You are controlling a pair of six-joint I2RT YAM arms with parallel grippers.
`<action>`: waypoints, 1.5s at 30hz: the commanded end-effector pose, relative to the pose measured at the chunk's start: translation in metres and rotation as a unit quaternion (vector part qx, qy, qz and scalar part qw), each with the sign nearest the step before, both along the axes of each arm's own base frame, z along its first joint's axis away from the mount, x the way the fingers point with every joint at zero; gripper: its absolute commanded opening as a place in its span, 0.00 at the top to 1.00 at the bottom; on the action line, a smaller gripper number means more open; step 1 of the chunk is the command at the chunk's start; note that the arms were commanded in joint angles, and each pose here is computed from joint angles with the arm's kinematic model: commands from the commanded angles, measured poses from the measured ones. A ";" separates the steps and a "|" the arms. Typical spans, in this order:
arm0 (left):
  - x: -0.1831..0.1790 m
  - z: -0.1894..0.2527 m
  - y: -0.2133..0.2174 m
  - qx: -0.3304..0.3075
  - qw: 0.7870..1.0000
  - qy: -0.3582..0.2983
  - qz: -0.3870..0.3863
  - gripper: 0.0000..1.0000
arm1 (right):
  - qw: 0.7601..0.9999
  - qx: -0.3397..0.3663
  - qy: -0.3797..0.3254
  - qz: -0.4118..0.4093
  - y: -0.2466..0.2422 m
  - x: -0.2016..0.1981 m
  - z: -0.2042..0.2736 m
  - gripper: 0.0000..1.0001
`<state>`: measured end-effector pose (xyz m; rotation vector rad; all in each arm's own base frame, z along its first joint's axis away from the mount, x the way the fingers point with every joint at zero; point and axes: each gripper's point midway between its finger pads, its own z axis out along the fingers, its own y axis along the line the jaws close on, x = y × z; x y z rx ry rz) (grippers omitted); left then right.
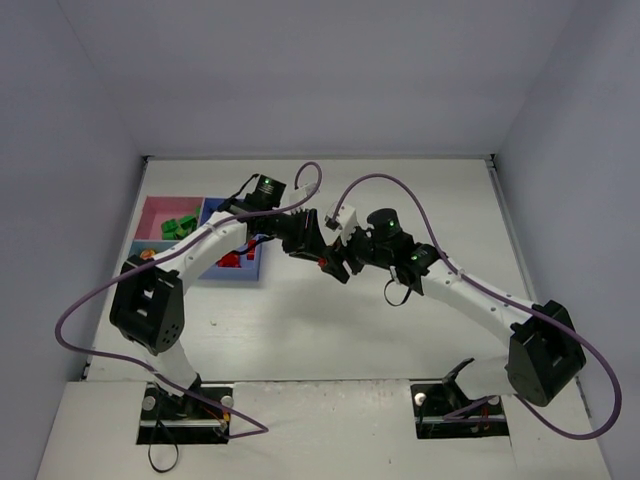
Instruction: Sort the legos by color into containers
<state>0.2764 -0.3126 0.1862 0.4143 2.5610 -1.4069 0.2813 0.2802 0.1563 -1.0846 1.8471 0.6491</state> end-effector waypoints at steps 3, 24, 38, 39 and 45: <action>0.007 0.030 -0.005 -0.043 0.998 -0.047 -0.009 0.96 | 0.997 0.048 -0.062 0.003 0.009 0.010 0.047 1.00; 0.059 0.047 0.116 0.058 0.987 -0.078 0.128 1.00 | 0.999 0.000 -0.035 -0.040 -0.018 0.002 0.005 1.00; 0.127 -0.040 0.254 0.360 0.862 -0.116 0.337 0.90 | 0.999 0.005 -0.037 -0.031 -0.012 0.005 0.011 1.00; 0.130 -0.047 0.255 0.366 0.860 -0.111 0.336 0.86 | 0.999 0.007 -0.037 -0.027 -0.011 0.004 0.012 1.00; 0.137 -0.071 0.253 0.376 0.862 -0.090 0.329 0.47 | 0.999 0.017 -0.045 -0.018 -0.007 0.003 0.023 1.00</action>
